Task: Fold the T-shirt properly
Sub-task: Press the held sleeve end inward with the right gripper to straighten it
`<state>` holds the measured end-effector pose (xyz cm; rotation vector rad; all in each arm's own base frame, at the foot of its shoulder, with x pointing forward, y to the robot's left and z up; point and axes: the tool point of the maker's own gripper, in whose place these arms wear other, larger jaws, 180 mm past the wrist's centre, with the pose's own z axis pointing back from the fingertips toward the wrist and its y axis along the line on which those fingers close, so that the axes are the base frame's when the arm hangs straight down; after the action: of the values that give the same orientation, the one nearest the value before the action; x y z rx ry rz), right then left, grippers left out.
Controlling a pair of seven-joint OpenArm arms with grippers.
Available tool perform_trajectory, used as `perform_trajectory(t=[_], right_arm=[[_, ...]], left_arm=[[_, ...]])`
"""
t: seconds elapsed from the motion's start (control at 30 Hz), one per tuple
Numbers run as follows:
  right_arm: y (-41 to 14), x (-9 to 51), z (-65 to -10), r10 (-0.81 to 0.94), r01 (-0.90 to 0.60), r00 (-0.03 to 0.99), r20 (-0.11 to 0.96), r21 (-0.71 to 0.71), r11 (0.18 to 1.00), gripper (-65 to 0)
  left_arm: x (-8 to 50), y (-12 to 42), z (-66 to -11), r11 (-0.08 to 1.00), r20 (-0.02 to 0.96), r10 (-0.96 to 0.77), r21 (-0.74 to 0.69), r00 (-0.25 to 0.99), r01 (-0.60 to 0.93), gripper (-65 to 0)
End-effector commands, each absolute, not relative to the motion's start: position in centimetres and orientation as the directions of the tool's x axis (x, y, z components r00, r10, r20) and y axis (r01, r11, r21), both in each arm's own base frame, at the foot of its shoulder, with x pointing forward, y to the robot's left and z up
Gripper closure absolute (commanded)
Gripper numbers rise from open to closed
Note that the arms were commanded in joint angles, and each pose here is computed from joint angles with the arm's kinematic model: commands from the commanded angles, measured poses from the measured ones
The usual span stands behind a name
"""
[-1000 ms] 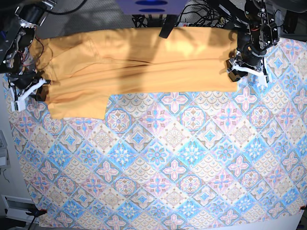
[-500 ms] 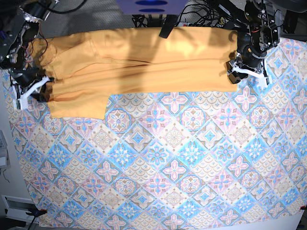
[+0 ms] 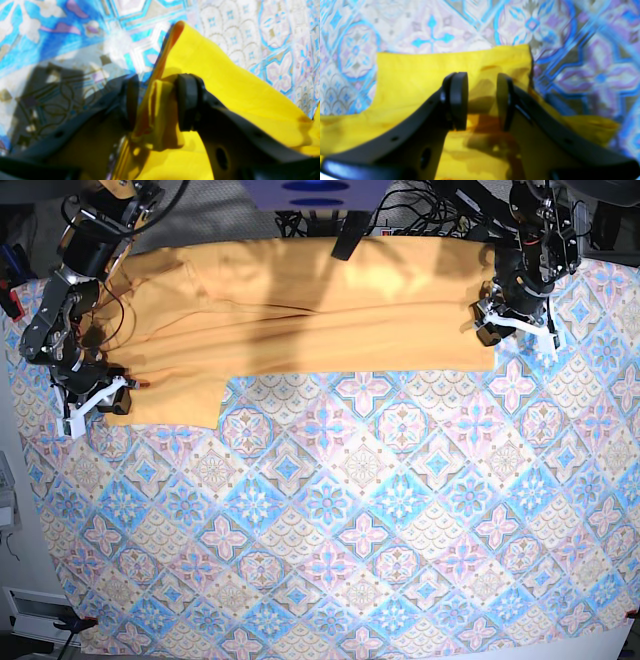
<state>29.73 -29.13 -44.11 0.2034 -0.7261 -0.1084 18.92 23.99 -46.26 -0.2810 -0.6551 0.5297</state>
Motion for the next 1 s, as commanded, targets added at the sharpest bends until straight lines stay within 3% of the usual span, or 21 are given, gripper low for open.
perform_trajectory(t=[0.0,0.53,0.9,0.97], right_arm=[[-30.7,31.1,-42.4,-0.163,0.027,0.699,0.696,0.202,0.979,-19.6],[-31.8,34.0,-43.7,-0.279,0.083,0.655,0.702,0.3,0.95,-19.6],[-29.5,33.3,-46.0,-0.188,-0.005,0.725,0.663,0.277,0.961,-19.2],[-29.0,33.3,-46.2,-0.168,-0.024,0.735,0.657,0.273,0.962,-16.6]], left_arm=[[19.3,24.3,-45.8,0.836,0.519,0.543,-0.408,0.66,-0.366,-24.8],[20.1,24.3,-45.5,0.836,0.529,0.543,-0.415,0.652,-0.359,-24.8],[20.1,24.3,-45.5,0.836,0.529,0.543,-0.415,0.652,-0.359,-24.8],[20.1,24.3,-45.5,0.836,0.529,0.543,-0.415,0.652,-0.359,-24.8]])
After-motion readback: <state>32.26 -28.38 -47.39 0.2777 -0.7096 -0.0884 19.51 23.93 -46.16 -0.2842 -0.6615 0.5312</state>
